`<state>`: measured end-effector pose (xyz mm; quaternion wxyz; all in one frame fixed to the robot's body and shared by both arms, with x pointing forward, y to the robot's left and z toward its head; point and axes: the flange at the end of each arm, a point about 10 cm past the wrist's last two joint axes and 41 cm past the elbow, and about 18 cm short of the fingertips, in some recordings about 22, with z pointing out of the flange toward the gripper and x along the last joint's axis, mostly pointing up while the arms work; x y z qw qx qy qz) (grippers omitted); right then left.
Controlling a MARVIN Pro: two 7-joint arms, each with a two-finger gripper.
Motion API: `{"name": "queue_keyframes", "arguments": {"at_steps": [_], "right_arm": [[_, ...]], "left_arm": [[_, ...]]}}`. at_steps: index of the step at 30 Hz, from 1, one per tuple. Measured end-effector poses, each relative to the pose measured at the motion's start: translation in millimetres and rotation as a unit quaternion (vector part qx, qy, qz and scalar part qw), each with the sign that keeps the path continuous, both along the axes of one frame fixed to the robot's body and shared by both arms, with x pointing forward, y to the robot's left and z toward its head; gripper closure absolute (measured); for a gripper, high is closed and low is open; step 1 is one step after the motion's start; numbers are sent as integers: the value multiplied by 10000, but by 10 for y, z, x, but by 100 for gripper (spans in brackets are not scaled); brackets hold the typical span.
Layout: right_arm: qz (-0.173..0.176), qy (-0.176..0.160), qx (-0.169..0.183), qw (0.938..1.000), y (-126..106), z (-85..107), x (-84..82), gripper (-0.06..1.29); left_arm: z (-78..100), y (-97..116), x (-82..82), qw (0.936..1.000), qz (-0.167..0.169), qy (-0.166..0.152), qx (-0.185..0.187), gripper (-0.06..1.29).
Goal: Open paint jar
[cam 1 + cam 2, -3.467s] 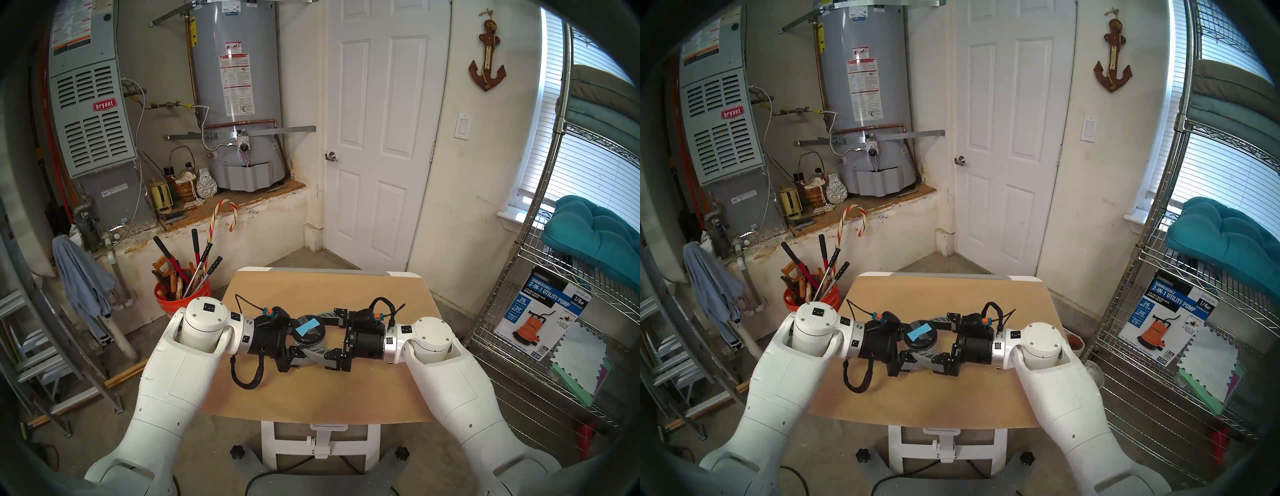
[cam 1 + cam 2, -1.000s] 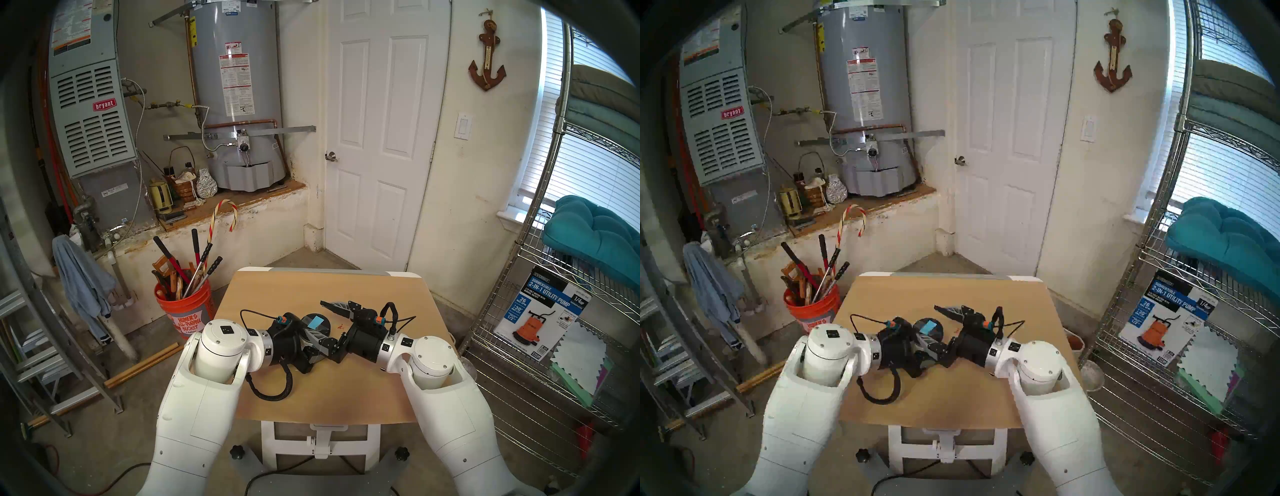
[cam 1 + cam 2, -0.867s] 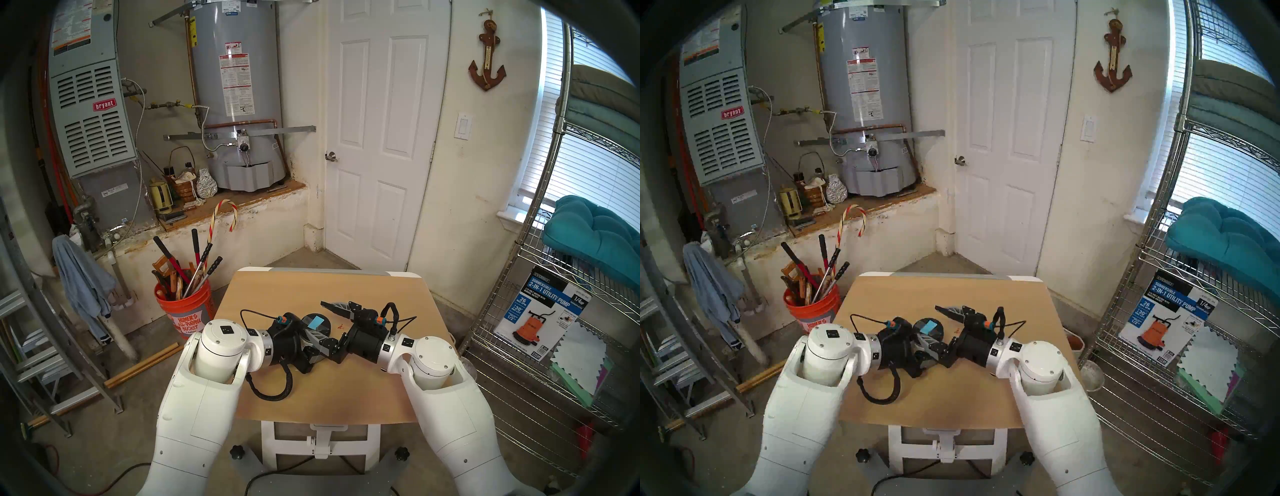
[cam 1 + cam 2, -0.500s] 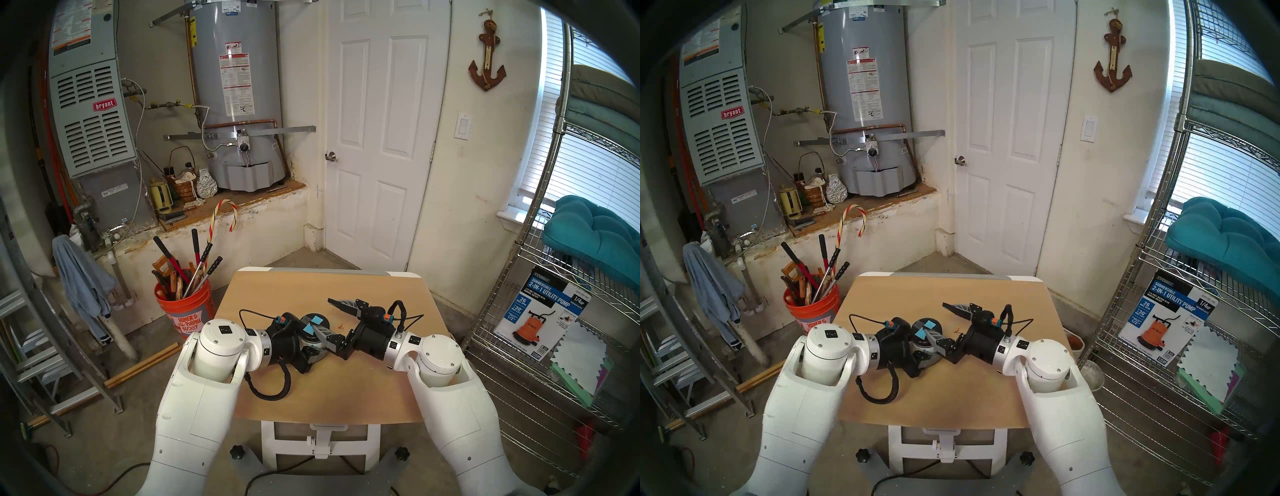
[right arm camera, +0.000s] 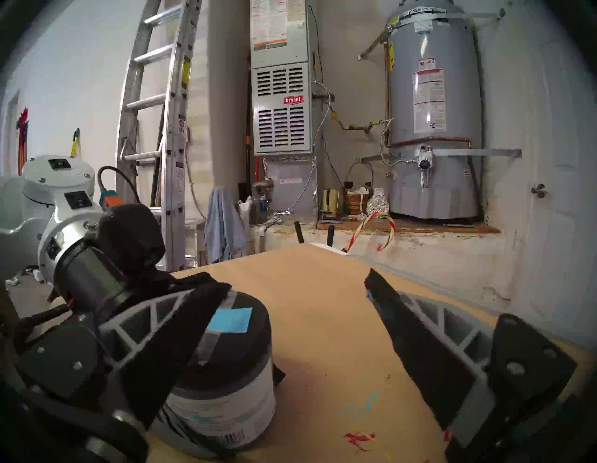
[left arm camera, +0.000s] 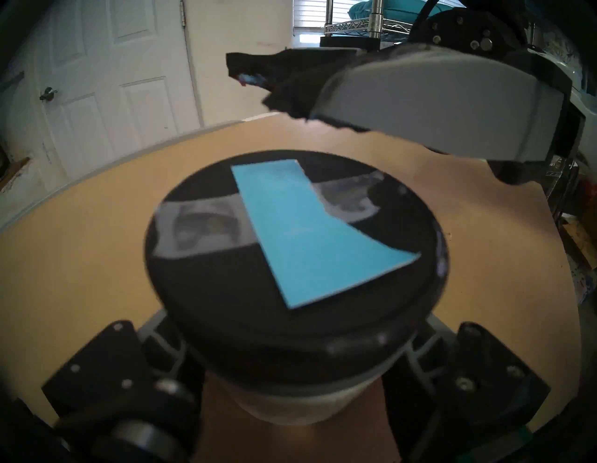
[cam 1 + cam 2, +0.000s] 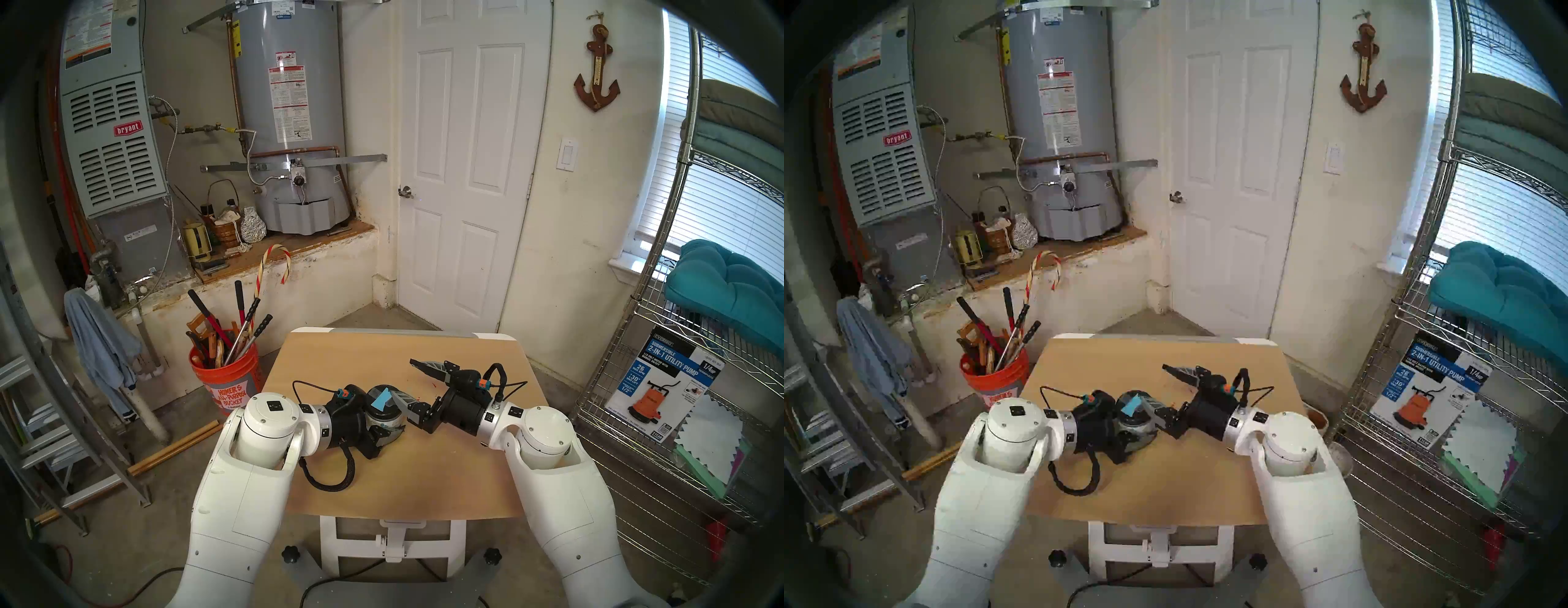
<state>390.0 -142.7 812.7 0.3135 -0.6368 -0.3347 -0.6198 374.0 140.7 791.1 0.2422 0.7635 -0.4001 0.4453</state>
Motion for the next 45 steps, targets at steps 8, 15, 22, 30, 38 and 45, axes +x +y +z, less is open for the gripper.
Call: {"name": "queue_keyframes", "arguments": {"at_steps": [8,15,22,30,38,45], "right_arm": [[0,-8,15,10000,-13,17,15,1],[25,7,18,10000,-10,25,19,1],[45,15,21,10000,-5,26,20,1],[60,21,24,10000,2,24,22,1],[71,19,33,10000,10,32,34,1],[47,15,49,10000,17,40,52,1]], "left_arm": [[-4,-4,8,10000,40,-35,2,45],[-5,-2,15,9999,93,-48,6,45],[-8,25,25,9998,190,12,18,22],[-7,35,24,9998,203,87,-3,3],[-3,34,23,9998,183,97,-19,3],[1,33,23,9998,168,79,-26,3]]}}
